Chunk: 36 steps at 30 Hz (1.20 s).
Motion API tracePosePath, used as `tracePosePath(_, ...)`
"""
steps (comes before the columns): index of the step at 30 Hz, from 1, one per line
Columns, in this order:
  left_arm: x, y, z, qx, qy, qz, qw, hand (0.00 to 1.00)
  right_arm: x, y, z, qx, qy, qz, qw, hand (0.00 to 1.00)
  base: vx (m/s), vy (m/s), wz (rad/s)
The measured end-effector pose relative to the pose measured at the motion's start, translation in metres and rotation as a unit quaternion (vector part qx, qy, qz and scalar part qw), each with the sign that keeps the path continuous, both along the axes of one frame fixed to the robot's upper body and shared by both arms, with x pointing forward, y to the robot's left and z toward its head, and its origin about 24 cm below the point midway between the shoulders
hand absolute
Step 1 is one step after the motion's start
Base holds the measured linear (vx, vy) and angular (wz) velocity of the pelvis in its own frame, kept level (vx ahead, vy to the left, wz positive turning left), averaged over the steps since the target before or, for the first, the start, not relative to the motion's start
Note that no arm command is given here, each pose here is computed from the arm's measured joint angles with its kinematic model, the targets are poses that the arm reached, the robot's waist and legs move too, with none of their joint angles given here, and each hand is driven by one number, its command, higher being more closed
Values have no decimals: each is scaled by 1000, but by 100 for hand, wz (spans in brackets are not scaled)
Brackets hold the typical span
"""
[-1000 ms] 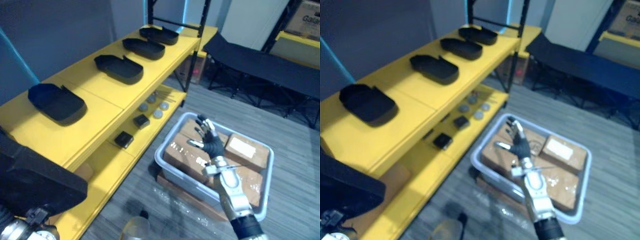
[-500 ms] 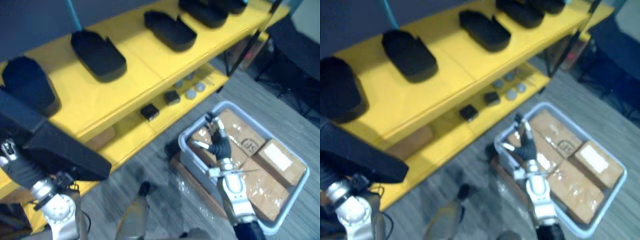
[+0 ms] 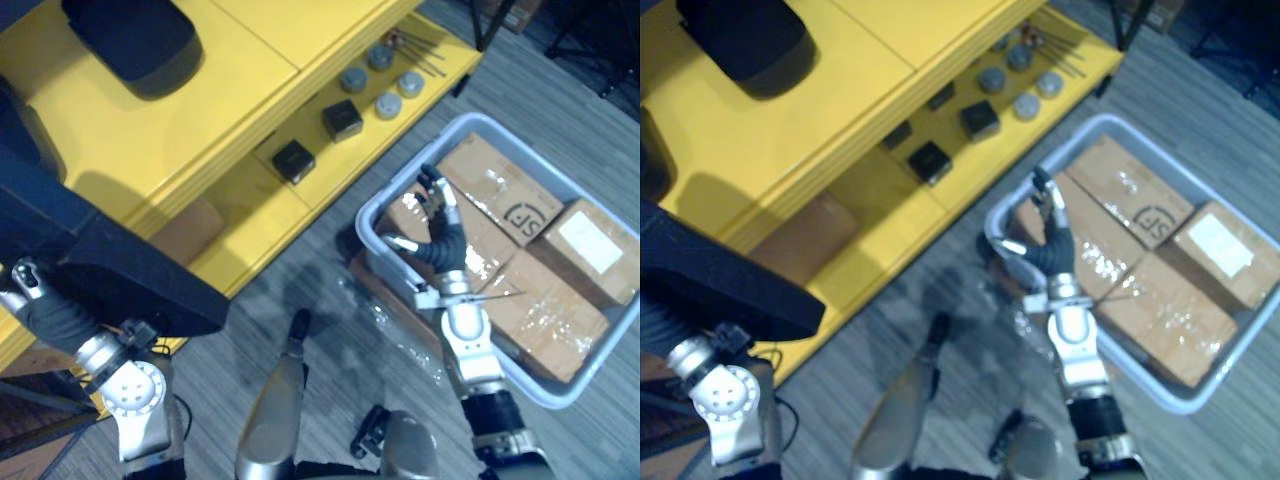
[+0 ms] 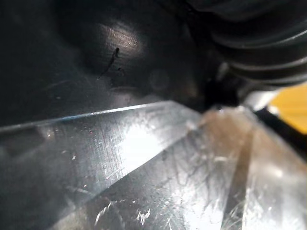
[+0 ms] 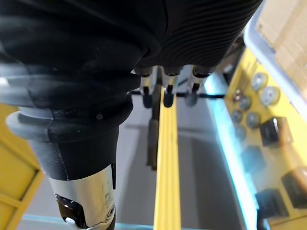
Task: Walk over and take plastic housings, then place them on the shelf
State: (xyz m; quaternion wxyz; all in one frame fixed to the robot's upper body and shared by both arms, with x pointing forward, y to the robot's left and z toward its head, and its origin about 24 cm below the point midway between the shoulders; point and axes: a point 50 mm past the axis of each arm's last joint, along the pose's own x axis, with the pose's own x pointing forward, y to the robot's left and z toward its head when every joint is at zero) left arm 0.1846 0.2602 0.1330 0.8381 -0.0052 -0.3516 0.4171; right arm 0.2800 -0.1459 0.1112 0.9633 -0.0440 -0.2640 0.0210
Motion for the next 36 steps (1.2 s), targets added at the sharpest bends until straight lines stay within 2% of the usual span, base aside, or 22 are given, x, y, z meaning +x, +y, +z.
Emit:
tracePosePath(6, -18, 14, -4, 17, 23, 35, 999, 100, -6, -4, -4, 14, -5, -13, 1000, 0, 191, 118, 14)
tracePosePath(9, -22, 10, -1, 54, 37, 43, 997, 100, -5, 10, 2, 22, -23, 18, 999, 0, 298, 106, 5)
tracePosePath(11, -19, 8, 4, 52, 22, 40, 998, 100, -1, 22, 15, 18, -48, 57, 997, 0, 306, 58, 26)
tracePosePath(16, -3, -8, 9, 46, 1, -6, 999, 100, -5, 41, 18, 19, -49, 118, 992, 0, 292, -99, 98)
tracePosePath(23, -6, -27, -13, 8, 50, -47, 998, 100, -9, 60, 24, 28, -51, 188, 980, 0, 265, -232, 90)
tracePosePath(32, 14, -52, 1, 26, 17, -117, 993, 100, -2, 36, 27, 44, -59, 133, 988, 0, 65, 34, 95)
tracePosePath(36, 14, -49, 3, 45, 25, -120, 991, 100, -4, 50, 36, 50, -86, 160, 982, 0, 35, 98, 48)
